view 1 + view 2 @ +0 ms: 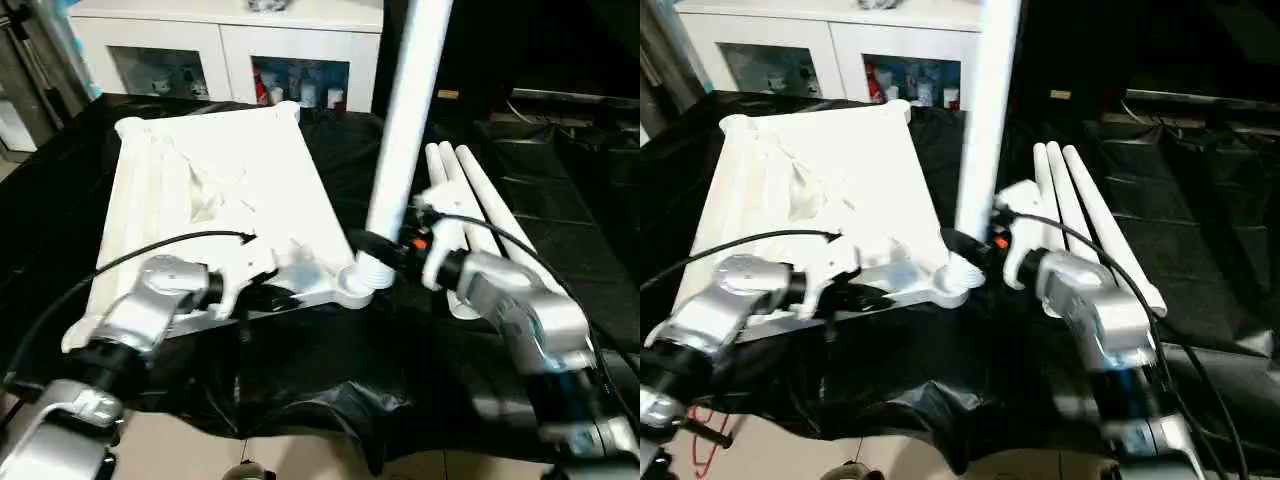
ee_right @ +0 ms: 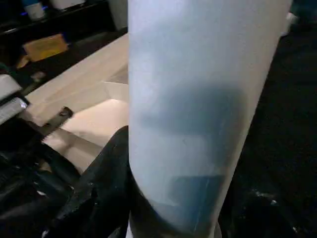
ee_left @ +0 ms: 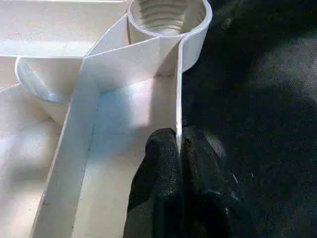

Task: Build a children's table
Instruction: Insert table leg to table base

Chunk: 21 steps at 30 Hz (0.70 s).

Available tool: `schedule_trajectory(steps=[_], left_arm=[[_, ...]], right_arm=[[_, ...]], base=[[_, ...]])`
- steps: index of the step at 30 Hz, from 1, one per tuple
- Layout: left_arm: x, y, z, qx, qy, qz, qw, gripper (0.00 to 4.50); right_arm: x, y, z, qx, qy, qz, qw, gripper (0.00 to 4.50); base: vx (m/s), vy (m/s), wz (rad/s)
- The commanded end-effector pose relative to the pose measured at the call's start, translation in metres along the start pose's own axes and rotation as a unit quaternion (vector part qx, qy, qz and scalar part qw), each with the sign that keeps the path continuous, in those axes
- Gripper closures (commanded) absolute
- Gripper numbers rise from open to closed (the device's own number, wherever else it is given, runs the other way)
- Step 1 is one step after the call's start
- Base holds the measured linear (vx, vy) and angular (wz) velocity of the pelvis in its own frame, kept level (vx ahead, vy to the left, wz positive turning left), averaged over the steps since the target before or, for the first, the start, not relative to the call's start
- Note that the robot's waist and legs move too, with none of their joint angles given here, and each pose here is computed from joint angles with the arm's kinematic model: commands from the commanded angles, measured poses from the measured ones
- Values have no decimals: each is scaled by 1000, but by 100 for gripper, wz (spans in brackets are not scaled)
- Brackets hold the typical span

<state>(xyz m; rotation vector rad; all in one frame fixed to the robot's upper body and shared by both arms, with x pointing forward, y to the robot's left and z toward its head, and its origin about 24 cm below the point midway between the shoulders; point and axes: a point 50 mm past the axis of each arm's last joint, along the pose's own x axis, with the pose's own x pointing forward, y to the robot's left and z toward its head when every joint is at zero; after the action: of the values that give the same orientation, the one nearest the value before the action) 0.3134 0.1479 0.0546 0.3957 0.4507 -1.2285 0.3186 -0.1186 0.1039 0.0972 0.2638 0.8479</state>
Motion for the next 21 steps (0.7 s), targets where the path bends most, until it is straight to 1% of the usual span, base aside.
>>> schedule_trajectory(steps=[1, 5, 10, 21], left_arm=[[8, -4, 6, -6, -23, -8, 1000, 450], [13, -6, 9, -4, -27, -7, 1000, 450], [15, -7, 9, -1, -23, -9, 1000, 450], [17, -9, 7, -2, -18, -15, 1000, 450]], right_arm=[[1, -2, 1, -4, 7, 2, 1000, 261], [4, -4, -3, -6, 22, 7, 1000, 261], [6, -6, -5, -12, 32, 6, 999, 261], [14, -12, -11, -4, 36, 0, 999, 261]], base=[[0, 0, 0], [0, 0, 0], [0, 0, 0], [0, 0, 0]])
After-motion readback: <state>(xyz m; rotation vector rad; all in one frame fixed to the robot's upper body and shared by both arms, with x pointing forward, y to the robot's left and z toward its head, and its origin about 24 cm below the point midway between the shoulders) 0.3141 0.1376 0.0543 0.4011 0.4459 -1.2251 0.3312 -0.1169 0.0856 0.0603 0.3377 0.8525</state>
